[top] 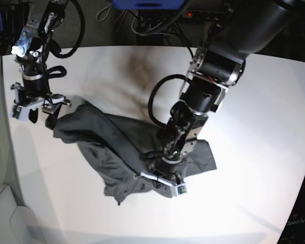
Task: Layout the t-shirt on the table in an organized manner, then fold the t-shirt properly
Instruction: 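Lift the shirt with both grippers and bring them toward each other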
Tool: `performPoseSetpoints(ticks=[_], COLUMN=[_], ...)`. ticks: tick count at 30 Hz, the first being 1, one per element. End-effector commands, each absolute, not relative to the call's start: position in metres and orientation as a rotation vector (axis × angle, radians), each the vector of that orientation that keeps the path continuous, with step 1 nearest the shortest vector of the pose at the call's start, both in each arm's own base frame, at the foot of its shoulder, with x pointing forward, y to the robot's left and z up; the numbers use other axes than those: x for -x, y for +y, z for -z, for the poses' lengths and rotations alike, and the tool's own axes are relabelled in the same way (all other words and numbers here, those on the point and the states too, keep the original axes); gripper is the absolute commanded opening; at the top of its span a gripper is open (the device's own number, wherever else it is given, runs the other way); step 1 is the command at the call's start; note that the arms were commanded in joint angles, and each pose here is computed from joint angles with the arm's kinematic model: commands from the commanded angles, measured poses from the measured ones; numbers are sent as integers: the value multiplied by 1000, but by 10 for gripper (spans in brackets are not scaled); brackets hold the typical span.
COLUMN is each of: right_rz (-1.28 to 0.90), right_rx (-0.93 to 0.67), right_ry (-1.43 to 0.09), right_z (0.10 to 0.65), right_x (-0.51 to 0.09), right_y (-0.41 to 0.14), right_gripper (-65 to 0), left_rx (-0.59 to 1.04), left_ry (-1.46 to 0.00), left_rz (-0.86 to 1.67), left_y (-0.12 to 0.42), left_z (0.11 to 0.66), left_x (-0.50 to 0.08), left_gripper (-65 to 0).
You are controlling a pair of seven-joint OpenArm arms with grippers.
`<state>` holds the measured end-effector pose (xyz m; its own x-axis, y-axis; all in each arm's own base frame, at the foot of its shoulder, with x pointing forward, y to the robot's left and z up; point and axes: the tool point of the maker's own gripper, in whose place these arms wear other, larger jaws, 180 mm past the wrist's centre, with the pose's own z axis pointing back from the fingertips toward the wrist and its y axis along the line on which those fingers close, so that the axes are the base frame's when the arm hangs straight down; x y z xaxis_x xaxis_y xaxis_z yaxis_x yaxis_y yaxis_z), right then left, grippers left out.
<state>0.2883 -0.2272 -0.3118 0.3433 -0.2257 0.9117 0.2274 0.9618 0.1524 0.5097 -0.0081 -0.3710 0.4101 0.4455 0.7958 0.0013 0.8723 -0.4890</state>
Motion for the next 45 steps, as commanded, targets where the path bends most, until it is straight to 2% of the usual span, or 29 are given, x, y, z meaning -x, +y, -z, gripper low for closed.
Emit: performPoseSetpoints(ticks=[1, 11, 16, 19, 22, 26, 29, 33, 36, 39, 45], right_rz=[285, 222, 50, -63, -79, -76, -94, -99, -110, -154, -262], right_rx=[0, -2, -65, -106, -111, -108, -119, -128, -139, -133, -162], right_ry=[-1243, -1296, -1286, -1277, -1227, -1185, -1172, -1177, -1159, -1131, -1084], right_z=[296, 273, 272, 267, 267, 266, 266, 265, 271, 278, 290], right_x=[-294, -295, -307, -320, -336, -360, -371, -374, -378, -387, -403], right_y=[-228, -217, -181, -156, -152, -154, -148, -144, -139, -135, -104], right_gripper=[-291, -290, -288, -288, -287, -281, -234, -214, -214, -214, -214], left_rx=[465, 532, 577, 620, 656, 655, 648, 657, 688, 691, 628], left_ry=[-1190, -1149, -1164, -1122, -1124, -1177, -1183, -1170, -1164, -1177, -1212], left_rz=[-291, -286, -259, -241, -191, -168, -168, -174, -175, -195, -357], left_y=[-9, -35, -52, -59, -53, -33, -25, -33, -49, -43, 29], left_z=[348, 355, 342, 340, 319, 302, 305, 308, 304, 300, 302], left_x=[-524, -513, -511, -504, -505, -508, -504, -502, -499, -503, -519], left_gripper=[-641, -645, -645, -642, -579, -423, -295, -169, -132, -131, -131])
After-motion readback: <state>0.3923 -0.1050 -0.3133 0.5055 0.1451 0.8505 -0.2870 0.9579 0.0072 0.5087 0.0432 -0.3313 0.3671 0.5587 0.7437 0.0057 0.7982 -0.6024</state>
